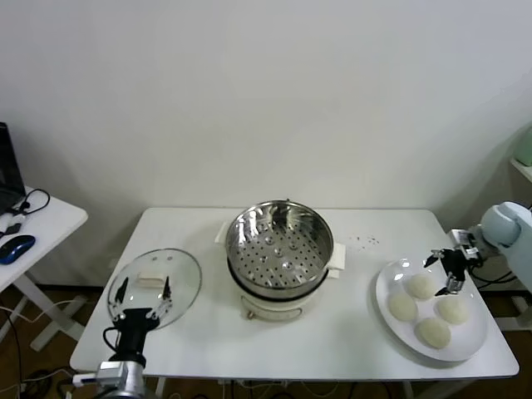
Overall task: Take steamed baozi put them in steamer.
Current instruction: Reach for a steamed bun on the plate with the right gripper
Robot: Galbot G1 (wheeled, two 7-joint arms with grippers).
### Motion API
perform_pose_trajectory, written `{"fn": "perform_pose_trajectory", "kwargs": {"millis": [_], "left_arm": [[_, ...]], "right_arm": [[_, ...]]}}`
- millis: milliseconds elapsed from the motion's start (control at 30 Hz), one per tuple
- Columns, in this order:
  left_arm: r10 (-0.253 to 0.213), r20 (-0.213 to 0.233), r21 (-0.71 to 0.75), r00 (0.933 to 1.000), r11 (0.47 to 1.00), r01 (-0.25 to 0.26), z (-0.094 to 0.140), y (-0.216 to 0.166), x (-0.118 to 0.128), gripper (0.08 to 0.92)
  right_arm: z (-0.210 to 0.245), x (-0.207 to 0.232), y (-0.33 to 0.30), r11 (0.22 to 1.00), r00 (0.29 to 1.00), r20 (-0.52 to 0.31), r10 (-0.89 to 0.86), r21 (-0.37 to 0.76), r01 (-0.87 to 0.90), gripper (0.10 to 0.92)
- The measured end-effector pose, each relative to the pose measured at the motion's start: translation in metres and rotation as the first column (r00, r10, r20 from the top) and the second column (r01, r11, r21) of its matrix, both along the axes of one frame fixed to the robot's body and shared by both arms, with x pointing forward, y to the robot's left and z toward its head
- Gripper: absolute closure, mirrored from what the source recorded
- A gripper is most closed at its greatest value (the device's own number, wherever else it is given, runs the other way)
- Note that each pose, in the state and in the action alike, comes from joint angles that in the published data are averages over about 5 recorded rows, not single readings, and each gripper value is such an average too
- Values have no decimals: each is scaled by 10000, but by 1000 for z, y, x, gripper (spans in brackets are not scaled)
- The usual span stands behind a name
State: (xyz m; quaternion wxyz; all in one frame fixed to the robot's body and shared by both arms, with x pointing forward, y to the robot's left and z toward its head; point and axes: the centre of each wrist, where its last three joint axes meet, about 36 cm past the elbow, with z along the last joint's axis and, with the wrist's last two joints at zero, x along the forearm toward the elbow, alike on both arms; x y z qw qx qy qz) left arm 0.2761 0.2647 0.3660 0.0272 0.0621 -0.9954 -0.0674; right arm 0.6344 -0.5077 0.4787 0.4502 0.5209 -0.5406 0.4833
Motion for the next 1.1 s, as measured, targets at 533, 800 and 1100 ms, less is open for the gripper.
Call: {"fn": "perform_pose_trajectory", "kwargs": {"millis": [533, 800, 1100], "left_arm": [[75, -83, -45, 9999, 10000, -76, -3, 0, 6, 177], [107, -102, -85, 9999, 9999, -108, -4, 0, 6, 177], [164, -58, -155, 9998, 9997, -165, -1, 1, 4, 177]], "right_arm": [[-19, 17, 17, 9966, 9981, -390, 480, -652, -505, 200], [-24, 19, 20, 9946, 9971, -451, 619, -805, -654, 200], [-28, 19, 24, 9942, 9965, -472, 687, -798, -723, 245]]}}
